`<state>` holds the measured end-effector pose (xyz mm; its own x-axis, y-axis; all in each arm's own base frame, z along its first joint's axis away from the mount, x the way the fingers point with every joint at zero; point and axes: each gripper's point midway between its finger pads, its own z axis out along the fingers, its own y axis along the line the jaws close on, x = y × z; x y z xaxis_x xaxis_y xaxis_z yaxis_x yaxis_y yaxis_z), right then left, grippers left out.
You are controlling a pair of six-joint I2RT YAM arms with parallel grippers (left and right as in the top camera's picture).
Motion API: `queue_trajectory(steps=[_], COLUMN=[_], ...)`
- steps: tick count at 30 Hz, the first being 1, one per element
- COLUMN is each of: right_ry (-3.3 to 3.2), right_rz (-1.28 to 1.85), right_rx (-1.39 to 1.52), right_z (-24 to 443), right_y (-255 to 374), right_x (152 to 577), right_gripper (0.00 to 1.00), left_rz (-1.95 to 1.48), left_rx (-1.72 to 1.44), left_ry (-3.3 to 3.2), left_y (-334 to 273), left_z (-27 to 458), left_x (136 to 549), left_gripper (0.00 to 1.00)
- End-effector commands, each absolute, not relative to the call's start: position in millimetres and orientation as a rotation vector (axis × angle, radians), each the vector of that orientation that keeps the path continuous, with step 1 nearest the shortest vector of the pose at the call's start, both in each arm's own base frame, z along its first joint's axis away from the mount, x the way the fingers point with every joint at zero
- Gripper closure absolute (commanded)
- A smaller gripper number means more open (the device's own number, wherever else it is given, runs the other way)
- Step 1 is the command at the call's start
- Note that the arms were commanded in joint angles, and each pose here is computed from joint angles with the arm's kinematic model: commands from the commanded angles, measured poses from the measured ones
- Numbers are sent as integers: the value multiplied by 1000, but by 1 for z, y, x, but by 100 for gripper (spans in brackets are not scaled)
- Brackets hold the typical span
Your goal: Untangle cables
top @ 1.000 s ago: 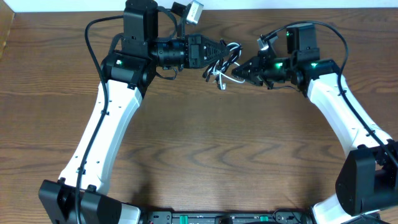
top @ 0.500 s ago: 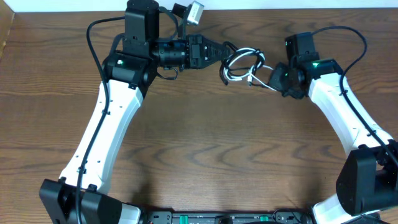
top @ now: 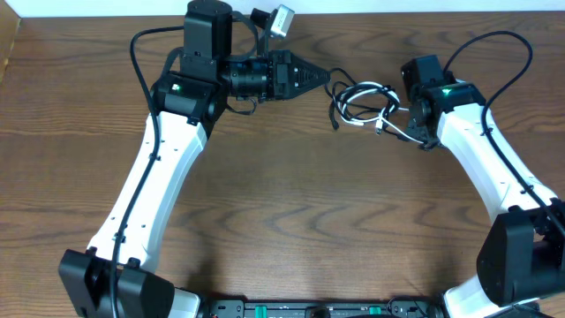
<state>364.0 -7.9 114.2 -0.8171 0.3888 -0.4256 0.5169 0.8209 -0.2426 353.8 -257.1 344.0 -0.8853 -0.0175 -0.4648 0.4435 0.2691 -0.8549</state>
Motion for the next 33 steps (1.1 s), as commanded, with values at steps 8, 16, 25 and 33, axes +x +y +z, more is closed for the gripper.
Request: queue_trajectory(steps=[8,16,25,33], right_ry=[2681,2532,2474,2673], right_rz=[440,755,845,765], right_rx=[116,-57,151,287], right_z=[129,182,238,193], right_y=[114,151,137,140], right_x=[407,401,370,353], right_gripper=[99,99,99,99], left_rz=[-1690,-1435,-1232,-1230], left_rx=[419,216,82,37], left_ry=[2167,2363,2556,2642], left_y=[-261,-244,-228,-231], left_z=[355,309,253,220], left_x=[337,352,365,374], left_gripper=[93,92,93,93])
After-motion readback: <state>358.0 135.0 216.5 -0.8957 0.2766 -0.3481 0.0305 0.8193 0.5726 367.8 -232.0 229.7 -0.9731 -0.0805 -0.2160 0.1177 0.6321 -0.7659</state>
